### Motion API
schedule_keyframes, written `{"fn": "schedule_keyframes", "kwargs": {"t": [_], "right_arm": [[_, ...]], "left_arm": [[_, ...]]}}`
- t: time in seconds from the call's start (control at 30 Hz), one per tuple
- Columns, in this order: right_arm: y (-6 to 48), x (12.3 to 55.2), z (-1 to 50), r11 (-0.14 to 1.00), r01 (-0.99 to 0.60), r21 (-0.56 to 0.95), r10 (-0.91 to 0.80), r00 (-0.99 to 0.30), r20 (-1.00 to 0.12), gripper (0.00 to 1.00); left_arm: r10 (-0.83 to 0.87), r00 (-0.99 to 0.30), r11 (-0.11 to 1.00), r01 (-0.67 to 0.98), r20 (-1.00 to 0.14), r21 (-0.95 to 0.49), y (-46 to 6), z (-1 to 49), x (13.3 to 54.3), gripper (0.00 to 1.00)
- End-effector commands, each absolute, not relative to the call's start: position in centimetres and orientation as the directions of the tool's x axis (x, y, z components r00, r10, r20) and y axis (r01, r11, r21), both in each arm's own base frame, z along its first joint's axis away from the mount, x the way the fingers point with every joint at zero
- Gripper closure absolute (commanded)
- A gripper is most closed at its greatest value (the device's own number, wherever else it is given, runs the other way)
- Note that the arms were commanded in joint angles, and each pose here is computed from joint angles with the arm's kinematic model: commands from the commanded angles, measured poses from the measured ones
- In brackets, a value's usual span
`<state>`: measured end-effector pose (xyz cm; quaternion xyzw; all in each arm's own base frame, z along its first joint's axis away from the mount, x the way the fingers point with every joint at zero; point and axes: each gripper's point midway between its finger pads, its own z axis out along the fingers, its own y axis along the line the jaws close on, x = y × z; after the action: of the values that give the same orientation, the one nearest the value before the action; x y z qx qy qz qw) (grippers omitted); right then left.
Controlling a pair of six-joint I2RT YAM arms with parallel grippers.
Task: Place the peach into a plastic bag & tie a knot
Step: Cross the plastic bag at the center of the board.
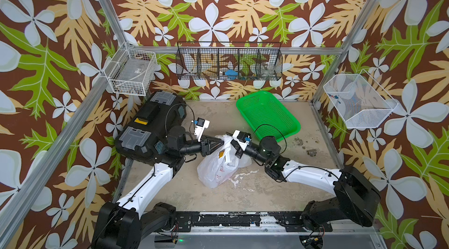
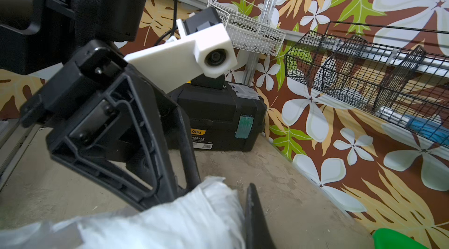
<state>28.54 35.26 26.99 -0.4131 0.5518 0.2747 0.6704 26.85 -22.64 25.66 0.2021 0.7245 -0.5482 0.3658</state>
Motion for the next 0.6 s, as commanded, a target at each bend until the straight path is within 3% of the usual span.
{"fn": "schedule_keyframes", "kwargs": {"t": [0.0, 0.2, 0.27, 0.4, 0.57], "right_arm": [[35.3, 28.3, 28.1, 0.509, -0.817, -0.270, -0.060, 0.279, -0.958, 0.94], [35.0, 28.8, 28.1, 0.534, -0.792, -0.297, -0.088, 0.297, -0.951, 0.94], [34.9, 29.0, 28.3, 0.545, -0.779, -0.310, -0.095, 0.310, -0.946, 0.94], [34.8, 29.0, 28.1, 0.548, -0.771, -0.325, -0.102, 0.324, -0.941, 0.94], [35.1, 29.4, 27.9, 0.549, -0.768, -0.331, -0.103, 0.330, -0.938, 0.94]], "left_arm": [[-0.122, -0.687, 0.256, 0.675, -0.716, -0.692, -23.0, 26.6, 26.7, 0.65], [-0.102, -0.669, 0.219, 0.707, -0.736, -0.672, -22.7, 28.4, 25.0, 0.52], [-0.100, -0.643, 0.278, 0.715, -0.760, -0.641, -21.8, 28.3, 25.0, 0.48], [-0.148, -0.623, 0.346, 0.695, -0.768, -0.630, -20.4, 28.8, 27.2, 0.48], [-0.126, -0.654, 0.286, 0.696, -0.746, -0.658, -22.3, 27.9, 28.0, 0.48]]}}
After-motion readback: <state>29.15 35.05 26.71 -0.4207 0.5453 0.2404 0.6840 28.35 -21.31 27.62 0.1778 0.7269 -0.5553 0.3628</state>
